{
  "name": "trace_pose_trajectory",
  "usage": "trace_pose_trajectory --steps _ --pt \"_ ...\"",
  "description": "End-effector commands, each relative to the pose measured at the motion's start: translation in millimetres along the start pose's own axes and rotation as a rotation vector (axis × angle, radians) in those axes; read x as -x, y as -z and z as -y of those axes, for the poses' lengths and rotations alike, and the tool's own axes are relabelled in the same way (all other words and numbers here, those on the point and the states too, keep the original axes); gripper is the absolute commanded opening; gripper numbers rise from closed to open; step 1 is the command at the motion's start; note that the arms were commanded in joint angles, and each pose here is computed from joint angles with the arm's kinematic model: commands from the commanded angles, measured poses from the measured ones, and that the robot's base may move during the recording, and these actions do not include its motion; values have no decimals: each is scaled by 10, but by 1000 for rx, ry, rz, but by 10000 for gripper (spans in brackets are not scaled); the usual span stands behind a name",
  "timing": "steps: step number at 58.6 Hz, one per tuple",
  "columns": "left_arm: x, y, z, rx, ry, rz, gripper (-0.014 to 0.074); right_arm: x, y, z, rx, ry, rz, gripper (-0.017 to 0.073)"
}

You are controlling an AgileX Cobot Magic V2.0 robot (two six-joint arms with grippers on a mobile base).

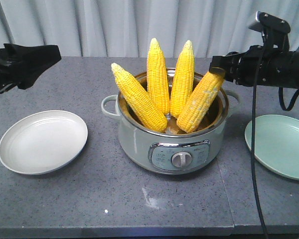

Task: Distribute corn equally
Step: 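Grasp one corn cob with each gripper and lift out of pot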

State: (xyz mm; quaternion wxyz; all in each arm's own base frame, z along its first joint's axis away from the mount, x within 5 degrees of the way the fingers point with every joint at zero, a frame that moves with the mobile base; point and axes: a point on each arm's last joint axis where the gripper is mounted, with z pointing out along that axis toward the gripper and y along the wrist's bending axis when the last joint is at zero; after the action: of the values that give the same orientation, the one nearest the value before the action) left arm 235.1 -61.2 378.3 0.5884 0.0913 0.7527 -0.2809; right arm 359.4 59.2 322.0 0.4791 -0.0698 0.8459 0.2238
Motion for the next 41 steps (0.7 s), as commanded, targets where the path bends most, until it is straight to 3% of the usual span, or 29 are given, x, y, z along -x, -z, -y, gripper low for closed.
trace_pose_trajectory --steps 1,10,17,25,32,41 --pt "141 51 68 -17 17 57 555 361 421 -199 8 50 188 -9" --pt "136 42 61 -16 20 54 555 618 1006 -397 -63 132 401 -8" --pt "84 -54 -1 -9 53 24 555 721 1476 -575 -86 175 536 -8" --pt "9 -206 -94 -2 79 -20 555 736 1869 -735 -114 281 615 -6" --pt "63 -366 -101 -62 90 -50 555 741 2054 -793 -142 319 666 -6" --pt "189 -626 14 -128 87 -55 555 747 2091 -798 -155 322 682 -6"
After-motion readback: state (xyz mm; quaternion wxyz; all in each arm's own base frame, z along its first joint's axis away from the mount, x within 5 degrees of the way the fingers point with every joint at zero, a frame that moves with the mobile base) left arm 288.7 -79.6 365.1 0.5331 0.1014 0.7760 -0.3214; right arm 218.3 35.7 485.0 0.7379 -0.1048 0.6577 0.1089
